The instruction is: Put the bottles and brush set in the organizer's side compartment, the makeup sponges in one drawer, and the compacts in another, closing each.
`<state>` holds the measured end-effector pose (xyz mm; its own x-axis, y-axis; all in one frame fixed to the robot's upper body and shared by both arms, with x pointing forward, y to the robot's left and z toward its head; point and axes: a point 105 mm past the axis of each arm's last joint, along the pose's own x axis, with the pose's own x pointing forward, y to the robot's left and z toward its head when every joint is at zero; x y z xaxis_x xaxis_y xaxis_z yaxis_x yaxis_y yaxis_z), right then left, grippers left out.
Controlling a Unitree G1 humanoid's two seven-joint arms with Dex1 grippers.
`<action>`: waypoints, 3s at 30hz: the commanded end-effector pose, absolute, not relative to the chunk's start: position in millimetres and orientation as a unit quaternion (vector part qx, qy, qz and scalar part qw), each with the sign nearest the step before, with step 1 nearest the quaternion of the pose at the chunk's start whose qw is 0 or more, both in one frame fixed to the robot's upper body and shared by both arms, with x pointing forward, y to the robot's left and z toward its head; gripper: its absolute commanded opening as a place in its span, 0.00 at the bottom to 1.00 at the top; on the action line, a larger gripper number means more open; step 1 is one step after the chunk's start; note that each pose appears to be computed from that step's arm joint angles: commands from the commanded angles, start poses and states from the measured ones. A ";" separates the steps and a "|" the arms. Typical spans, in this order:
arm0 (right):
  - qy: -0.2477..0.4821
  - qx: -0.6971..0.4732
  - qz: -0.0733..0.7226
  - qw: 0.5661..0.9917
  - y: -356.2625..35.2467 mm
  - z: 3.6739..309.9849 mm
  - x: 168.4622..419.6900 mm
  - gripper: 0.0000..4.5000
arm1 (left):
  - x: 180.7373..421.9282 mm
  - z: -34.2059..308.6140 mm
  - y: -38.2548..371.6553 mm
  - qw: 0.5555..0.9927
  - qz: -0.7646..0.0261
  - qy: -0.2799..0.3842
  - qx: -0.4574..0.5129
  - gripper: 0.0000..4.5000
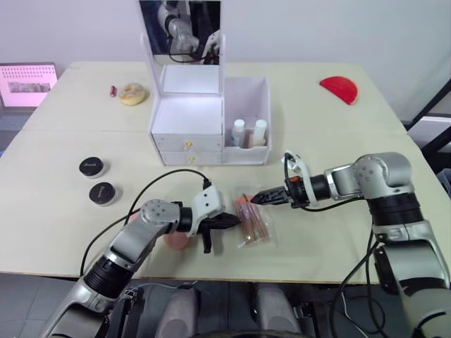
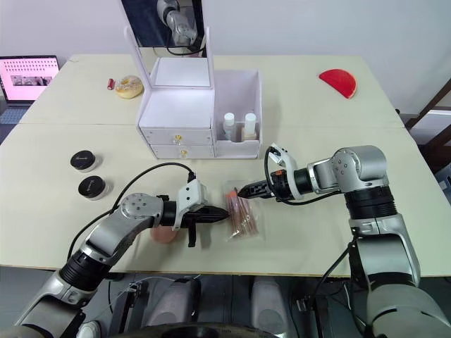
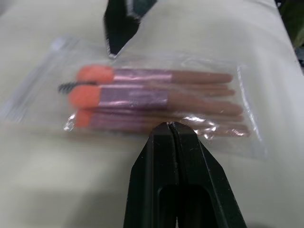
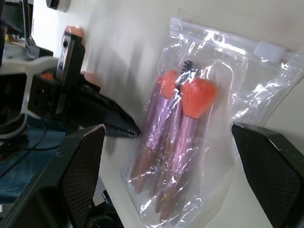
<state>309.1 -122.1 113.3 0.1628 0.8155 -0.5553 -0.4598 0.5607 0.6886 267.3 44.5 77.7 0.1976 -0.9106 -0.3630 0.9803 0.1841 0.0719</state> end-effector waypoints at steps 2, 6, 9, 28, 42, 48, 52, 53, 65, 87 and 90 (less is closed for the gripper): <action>0.490 0.189 0.449 0.723 -107.0 112.0 305.5 1.00 | 268.0 85.1 42.0 0.758 -0.625 0.100 0.156 0.01; 0.488 0.198 0.457 0.717 -97.9 111.0 305.2 1.00 | 268.7 85.9 42.9 0.759 -0.624 0.099 0.158 0.01; 0.486 0.199 0.455 0.720 -97.0 109.7 306.5 1.00 | 268.5 86.2 43.2 0.759 -0.625 0.099 0.158 0.01; 0.477 0.193 0.453 0.728 -101.3 104.5 307.5 0.01 | 269.6 87.2 49.0 0.761 -0.620 0.100 0.162 0.00; 0.460 0.210 0.449 0.737 -107.3 112.2 314.8 0.00 | 271.0 108.7 62.8 0.775 -0.611 0.091 0.130 0.77; 0.450 0.213 0.448 0.743 -112.3 117.2 315.1 0.00 | 268.3 134.4 84.3 0.790 -0.597 0.083 0.110 1.00; 0.451 0.198 0.450 0.745 -115.1 114.2 312.3 0.00 | 265.0 134.8 87.0 0.791 -0.596 0.087 0.108 1.00; 0.451 0.187 0.449 0.749 -116.3 113.3 312.1 0.00 | 264.2 133.9 85.9 0.790 -0.597 0.088 0.107 1.00; 0.441 0.175 0.435 0.765 -140.0 130.0 314.6 0.83 | 266.3 119.1 60.4 0.780 -0.615 0.090 0.074 0.88; 0.482 0.180 0.439 0.736 -114.2 102.7 308.1 1.00 | 277.7 78.2 46.8 0.769 -0.617 0.121 0.111 0.02; 0.489 0.174 0.453 0.725 -104.2 97.3 302.4 1.00 | 278.3 78.5 47.6 0.769 -0.617 0.120 0.114 0.02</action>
